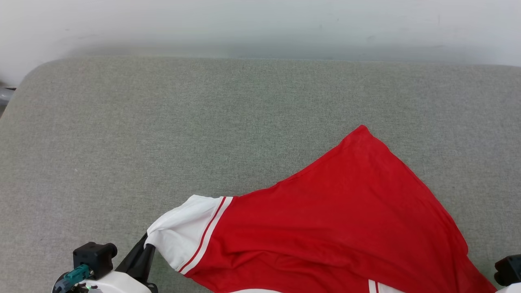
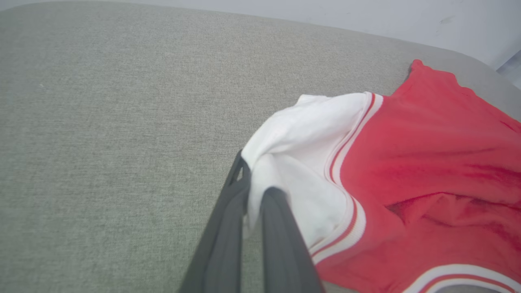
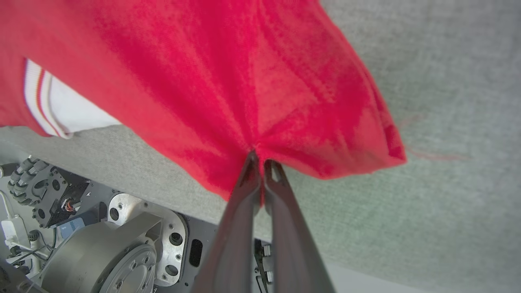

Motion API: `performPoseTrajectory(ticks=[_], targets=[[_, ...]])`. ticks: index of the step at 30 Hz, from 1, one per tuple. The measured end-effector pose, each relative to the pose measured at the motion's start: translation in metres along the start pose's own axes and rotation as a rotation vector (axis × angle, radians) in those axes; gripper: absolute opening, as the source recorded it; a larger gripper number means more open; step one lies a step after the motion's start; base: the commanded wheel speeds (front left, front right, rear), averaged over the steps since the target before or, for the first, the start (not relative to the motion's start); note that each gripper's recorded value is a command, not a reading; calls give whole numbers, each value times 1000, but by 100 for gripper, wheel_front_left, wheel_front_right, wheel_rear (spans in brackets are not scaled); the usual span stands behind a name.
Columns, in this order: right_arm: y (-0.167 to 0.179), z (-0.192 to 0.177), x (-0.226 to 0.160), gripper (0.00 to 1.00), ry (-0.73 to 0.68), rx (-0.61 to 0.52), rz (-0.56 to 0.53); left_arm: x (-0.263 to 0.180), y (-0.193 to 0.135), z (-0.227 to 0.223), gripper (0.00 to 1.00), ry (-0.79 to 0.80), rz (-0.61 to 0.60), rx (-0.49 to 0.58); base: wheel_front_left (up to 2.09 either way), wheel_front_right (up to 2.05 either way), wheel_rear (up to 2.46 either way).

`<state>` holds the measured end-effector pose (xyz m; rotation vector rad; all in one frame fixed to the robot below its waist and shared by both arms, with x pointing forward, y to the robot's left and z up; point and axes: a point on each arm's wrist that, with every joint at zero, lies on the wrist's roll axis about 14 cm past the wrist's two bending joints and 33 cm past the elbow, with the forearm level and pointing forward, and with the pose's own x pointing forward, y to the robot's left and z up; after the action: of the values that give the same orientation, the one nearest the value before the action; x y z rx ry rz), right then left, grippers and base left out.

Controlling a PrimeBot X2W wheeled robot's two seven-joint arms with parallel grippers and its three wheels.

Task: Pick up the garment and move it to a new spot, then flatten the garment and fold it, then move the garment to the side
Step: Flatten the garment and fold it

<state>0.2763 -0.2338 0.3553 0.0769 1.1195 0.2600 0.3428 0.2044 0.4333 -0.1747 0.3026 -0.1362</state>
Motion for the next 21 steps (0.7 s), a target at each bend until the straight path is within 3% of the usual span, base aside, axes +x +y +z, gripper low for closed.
performPoseTrajectory(ticks=[1,3,9,13,17,21], targets=[[-1,5,-1,100,-22,3,-3,0,-1,0,0,-1,-3,1,0,0,0],[-4,23,-6,100,-94,-13,-19,-1,-2,2,0,-9,-8,4,0,0,0],[-11,137,-50,100,-474,-116,-75,-4,-5,5,0,-21,-14,1,0,0,0],[12,209,-76,100,-668,-209,-54,-3,-5,8,0,-26,-15,1,0,0,0],[47,255,-81,100,-719,-306,13,0,-6,11,0,-32,-17,8,0,0,0],[79,281,-65,100,-645,-435,53,5,-6,14,0,-42,-12,14,0,0,0]])
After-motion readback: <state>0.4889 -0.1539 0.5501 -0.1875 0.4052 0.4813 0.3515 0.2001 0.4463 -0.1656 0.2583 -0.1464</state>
